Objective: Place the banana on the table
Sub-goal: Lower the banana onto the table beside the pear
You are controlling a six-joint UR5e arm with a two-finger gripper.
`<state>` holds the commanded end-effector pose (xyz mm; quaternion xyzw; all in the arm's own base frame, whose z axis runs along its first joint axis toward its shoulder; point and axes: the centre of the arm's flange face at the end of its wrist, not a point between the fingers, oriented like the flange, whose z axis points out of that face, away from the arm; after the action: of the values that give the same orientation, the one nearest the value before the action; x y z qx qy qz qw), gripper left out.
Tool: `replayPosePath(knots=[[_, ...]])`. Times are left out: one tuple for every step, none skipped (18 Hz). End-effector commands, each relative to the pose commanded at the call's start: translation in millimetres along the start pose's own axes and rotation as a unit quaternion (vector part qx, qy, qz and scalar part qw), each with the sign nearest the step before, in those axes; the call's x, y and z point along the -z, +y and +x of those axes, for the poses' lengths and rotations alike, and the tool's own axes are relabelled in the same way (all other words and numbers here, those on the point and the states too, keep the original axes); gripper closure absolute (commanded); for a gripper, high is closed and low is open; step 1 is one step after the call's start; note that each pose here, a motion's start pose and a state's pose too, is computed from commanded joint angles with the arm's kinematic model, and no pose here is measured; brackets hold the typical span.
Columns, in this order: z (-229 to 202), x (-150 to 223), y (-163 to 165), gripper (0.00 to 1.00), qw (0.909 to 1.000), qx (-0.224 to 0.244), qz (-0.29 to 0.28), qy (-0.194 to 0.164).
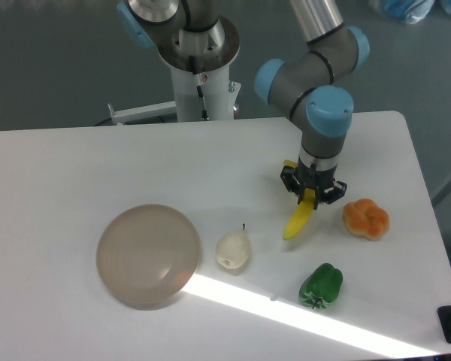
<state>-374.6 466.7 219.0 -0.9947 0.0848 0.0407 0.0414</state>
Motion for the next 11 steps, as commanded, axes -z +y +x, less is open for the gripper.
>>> replayPosePath(knots=[[0.1,-3.0,-0.9,0.67,1.0000,-0.001,-0.001,0.002],[-0.3,-6.0,-1.1,0.67,1.0000,-0.001,-0.002,0.004],[-0.3,-8.7,-1.0,0.67,1.0000,-0.001,-0.003,0.006],[0.2,-9.3,-0.7,0.66,1.0000,-0.001,-0.004,0.007],[0.7,-10.0,-1.4,0.66,1.0000,-0.003,-0.004,0.007],[0.7,-12.7,-1.2,0.66,0.9999,-0.006,-0.005,0.008],[1.9,-14.5,-2.5,0.66,0.9999,-0.008,-0.006,0.010],[3.2,-15.4,-3.8,0.66,0.9999,-0.010,-0.006,0.011],[3.2,-16.3,-3.8,0.66,0.9999,-0.010,-0.006,0.011],[3.8,-16.3,-4.4,0.66,0.9999,-0.010,-0.006,0.011],[3.9,-18.1,-4.4,0.65,0.9998,-0.010,-0.007,0.013]])
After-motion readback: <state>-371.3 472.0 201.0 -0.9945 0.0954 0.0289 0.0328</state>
